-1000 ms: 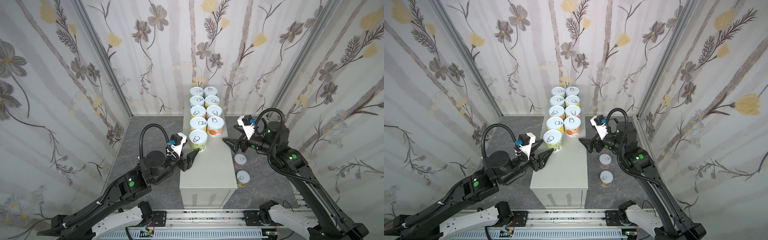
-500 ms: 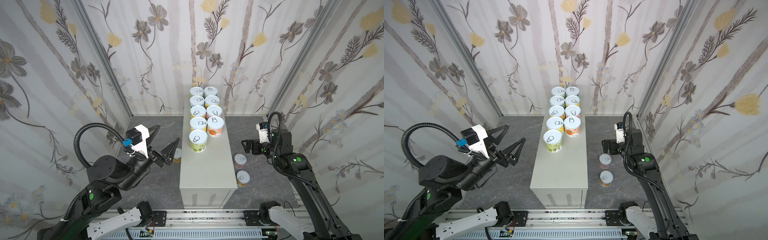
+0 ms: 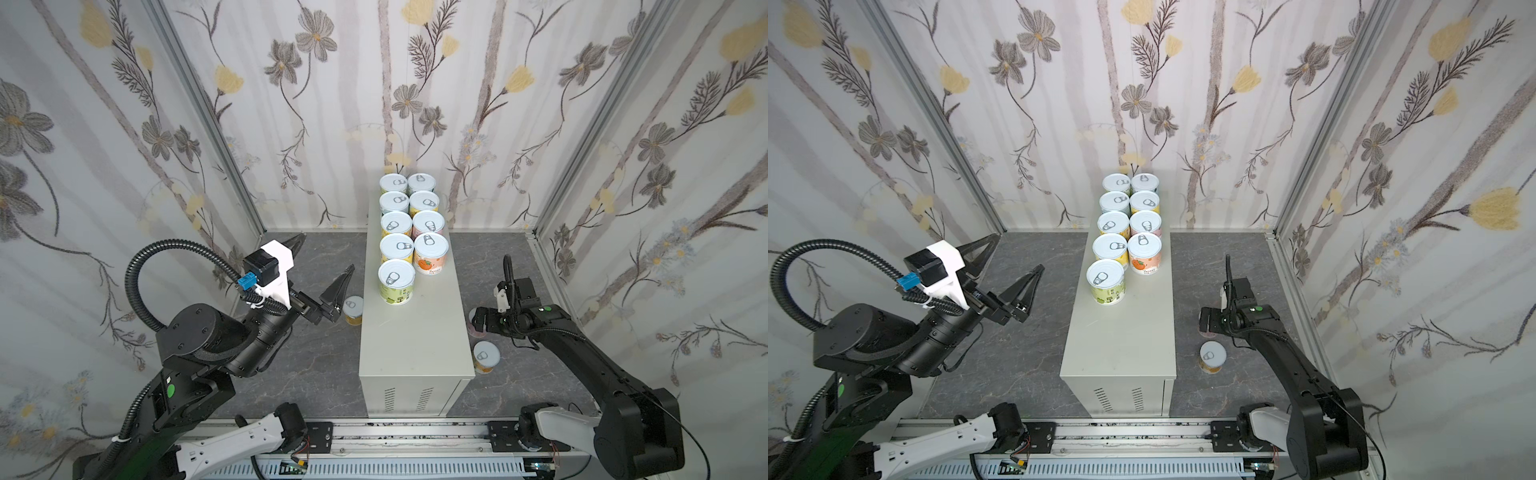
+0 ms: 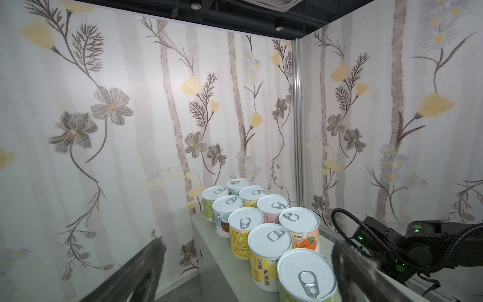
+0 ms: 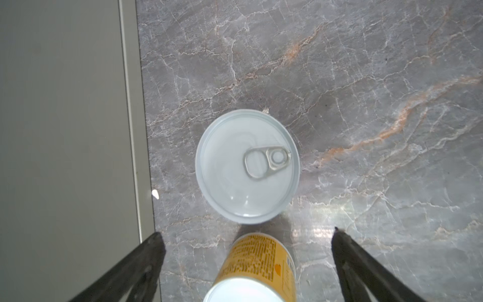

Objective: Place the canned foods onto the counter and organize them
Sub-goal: 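Raise the left gripper away while lowering the right gripper onto the pink floor can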

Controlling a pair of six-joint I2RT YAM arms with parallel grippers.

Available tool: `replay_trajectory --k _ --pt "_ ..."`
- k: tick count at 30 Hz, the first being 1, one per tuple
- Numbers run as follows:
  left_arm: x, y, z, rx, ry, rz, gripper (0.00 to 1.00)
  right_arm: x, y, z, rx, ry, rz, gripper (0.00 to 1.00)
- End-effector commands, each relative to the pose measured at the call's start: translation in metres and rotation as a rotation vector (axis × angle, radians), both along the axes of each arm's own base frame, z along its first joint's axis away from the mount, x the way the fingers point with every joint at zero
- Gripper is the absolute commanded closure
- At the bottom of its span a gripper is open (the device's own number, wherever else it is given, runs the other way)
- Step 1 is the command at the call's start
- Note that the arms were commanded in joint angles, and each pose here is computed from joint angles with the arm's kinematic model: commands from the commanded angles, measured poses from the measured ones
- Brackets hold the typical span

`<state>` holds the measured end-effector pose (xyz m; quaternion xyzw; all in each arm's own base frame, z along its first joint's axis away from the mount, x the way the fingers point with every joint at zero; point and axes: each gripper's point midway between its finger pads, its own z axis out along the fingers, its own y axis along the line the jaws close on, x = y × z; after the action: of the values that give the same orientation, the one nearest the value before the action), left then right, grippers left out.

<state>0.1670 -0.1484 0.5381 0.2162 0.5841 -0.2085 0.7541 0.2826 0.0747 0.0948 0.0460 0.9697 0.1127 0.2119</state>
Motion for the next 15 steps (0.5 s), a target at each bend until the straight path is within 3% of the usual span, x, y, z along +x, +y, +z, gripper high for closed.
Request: replay_trajectory --k 1,10,15 --pt "0.004 0.006 0.007 -0.001 -0.032 0.051 0.00 0.021 0.003 0.000 0.002 -0.045 -0.001 0.00" --pt "0.016 0.005 -0.007 0.049 0.006 0.112 0.00 0.039 0.009 -0.023 -0.020 -0.013 0.033 0.00" --pt "0.021 0.002 -0.016 0.074 0.014 0.131 0.00 0.037 0.005 -0.040 -0.105 0.040 0.032 0.04"
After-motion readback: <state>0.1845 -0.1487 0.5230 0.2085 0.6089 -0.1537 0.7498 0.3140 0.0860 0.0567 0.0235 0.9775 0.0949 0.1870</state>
